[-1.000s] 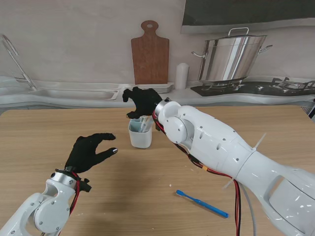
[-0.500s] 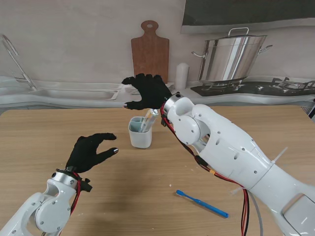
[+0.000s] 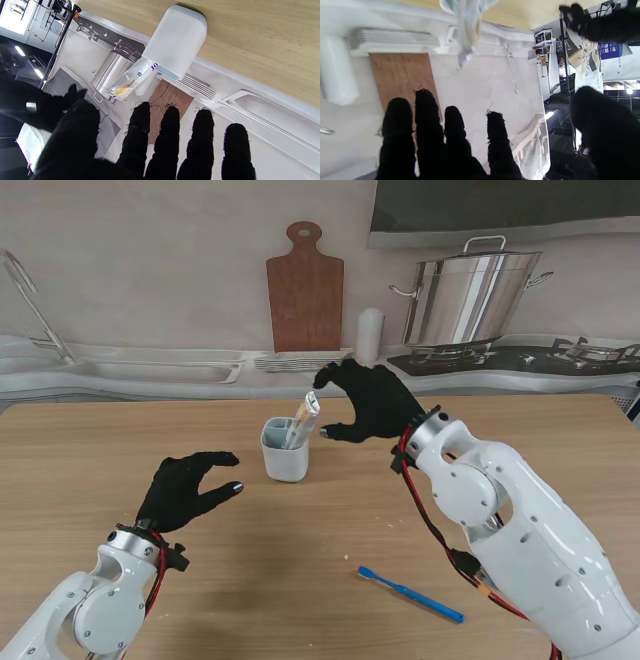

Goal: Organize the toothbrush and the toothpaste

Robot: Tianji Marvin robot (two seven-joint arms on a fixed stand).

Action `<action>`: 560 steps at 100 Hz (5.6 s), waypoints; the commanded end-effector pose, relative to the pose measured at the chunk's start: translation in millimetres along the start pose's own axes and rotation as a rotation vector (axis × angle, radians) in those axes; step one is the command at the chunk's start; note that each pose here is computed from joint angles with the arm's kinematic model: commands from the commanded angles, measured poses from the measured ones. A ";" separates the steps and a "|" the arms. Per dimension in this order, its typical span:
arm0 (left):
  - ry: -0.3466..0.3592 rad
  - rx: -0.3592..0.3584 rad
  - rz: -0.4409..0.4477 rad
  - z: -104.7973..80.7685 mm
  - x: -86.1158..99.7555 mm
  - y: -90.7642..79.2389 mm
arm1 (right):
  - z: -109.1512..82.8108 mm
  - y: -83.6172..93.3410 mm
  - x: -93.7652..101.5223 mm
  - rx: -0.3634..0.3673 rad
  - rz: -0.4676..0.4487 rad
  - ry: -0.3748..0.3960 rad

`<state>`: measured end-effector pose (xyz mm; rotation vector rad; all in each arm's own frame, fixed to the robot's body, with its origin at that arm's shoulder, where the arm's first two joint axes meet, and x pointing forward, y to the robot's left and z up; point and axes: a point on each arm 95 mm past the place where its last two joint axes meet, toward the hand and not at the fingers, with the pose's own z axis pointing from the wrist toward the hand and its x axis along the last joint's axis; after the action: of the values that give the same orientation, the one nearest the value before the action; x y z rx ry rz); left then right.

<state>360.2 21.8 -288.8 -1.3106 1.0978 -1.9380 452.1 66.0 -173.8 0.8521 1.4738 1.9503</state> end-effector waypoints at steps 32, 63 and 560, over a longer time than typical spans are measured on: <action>0.026 -0.021 -0.001 1.4 8.8 4.5 | -87.3 -68.9 -37.2 0.222 -0.003 -0.107; 0.033 -0.031 0.001 2.4 11.0 7.2 | -143.2 -112.8 -58.2 0.419 -0.057 -0.189; 0.056 -0.097 0.004 -4.3 21.2 16.2 | -166.4 -155.2 -97.7 0.599 -0.271 -0.138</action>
<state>350.2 0.4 -294.2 -1.3064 1.2188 -1.9473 405.0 -70.9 -362.5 0.9424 1.9539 1.2656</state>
